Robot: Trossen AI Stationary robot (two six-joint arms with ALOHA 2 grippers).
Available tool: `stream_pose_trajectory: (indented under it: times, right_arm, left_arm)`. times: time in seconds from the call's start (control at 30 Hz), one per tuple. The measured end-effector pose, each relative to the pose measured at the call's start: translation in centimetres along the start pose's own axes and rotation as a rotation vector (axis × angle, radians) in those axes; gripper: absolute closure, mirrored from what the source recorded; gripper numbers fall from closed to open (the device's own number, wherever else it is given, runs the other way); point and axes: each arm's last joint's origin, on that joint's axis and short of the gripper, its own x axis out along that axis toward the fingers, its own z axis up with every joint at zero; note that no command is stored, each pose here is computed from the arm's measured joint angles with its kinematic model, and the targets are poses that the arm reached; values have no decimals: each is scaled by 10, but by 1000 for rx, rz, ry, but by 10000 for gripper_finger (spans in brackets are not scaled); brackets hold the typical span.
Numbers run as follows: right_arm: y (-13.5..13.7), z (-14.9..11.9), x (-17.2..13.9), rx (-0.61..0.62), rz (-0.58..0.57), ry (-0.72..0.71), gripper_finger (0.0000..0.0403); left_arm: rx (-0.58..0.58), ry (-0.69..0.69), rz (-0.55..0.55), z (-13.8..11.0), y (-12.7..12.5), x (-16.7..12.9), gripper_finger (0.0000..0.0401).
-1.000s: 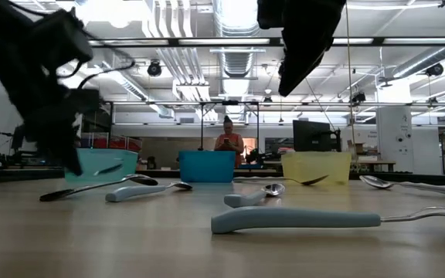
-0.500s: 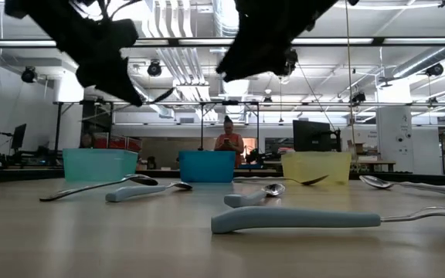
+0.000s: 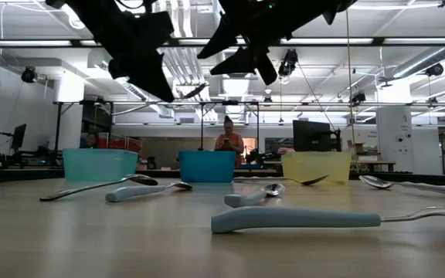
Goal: Sort silverware by color (type)
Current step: Put the black spoon into the yellow bin
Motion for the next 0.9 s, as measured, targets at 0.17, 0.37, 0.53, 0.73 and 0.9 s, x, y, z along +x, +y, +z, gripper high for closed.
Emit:
stream_pose_trajectory:
  times: [0.17, 0.37, 0.53, 0.73, 0.9]
  right_arm:
    - [-7, 4, 2, 20, -17, 0, 225]
    - [-12, 4, 3, 11, -37, 2, 225]
    - [-14, 4, 3, -2, -43, -2, 225]
    - [-15, 5, 4, -12, -49, -2, 225]
    - [-16, 5, 4, -34, -64, -10, 225]
  left_arm:
    - [11, 16, 8, 3, -7, 9, 401]
    - [-1, -5, 7, 8, -8, 7, 401]
    - [-12, -21, -1, 10, -7, 5, 401]
    - [-36, -78, -25, 17, -10, 4, 401]
    - [-47, -100, -34, 19, -11, 4, 401]
